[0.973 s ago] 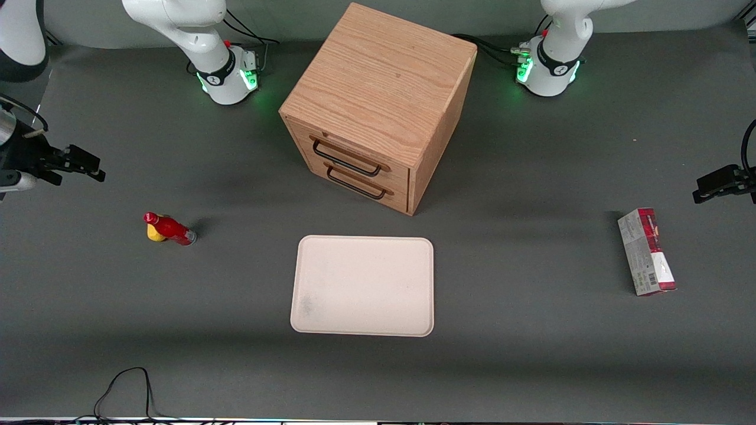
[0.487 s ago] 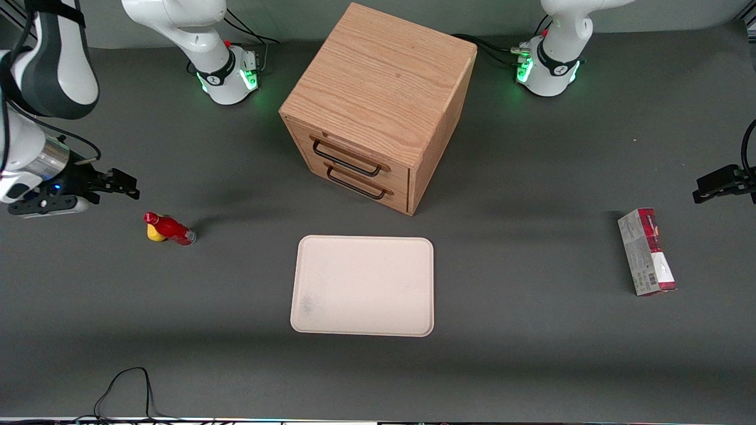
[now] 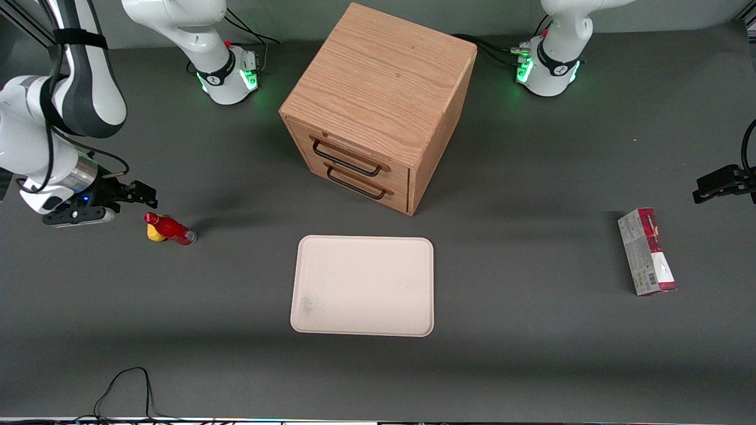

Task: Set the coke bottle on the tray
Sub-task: 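Lower the open right gripper over the red Coca-Cola bottle, then close the right gripper around the bottle's neck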

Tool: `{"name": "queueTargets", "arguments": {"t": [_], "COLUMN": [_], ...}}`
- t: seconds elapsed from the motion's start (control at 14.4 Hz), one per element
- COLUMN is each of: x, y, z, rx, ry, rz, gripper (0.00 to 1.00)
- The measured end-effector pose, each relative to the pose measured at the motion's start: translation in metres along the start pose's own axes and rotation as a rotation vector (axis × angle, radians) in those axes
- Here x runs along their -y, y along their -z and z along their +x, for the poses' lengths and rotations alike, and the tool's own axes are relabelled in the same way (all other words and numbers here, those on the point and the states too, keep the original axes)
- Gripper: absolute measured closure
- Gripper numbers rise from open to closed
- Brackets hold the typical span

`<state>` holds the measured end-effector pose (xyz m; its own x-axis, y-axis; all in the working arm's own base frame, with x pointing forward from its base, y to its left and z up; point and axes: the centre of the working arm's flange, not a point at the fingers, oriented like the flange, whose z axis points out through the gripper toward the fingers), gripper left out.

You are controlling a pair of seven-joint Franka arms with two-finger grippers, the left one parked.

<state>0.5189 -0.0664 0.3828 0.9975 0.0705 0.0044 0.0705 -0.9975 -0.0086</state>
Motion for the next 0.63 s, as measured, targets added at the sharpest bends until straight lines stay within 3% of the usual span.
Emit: {"name": "queueTargets", "arguments": {"t": [0.63], "x": [-0.004], "y": [-0.047], "z": [0.009], "rx": [0.024], "ry": [-0.005], "rz": [-0.005], "gripper": [0.00]}}
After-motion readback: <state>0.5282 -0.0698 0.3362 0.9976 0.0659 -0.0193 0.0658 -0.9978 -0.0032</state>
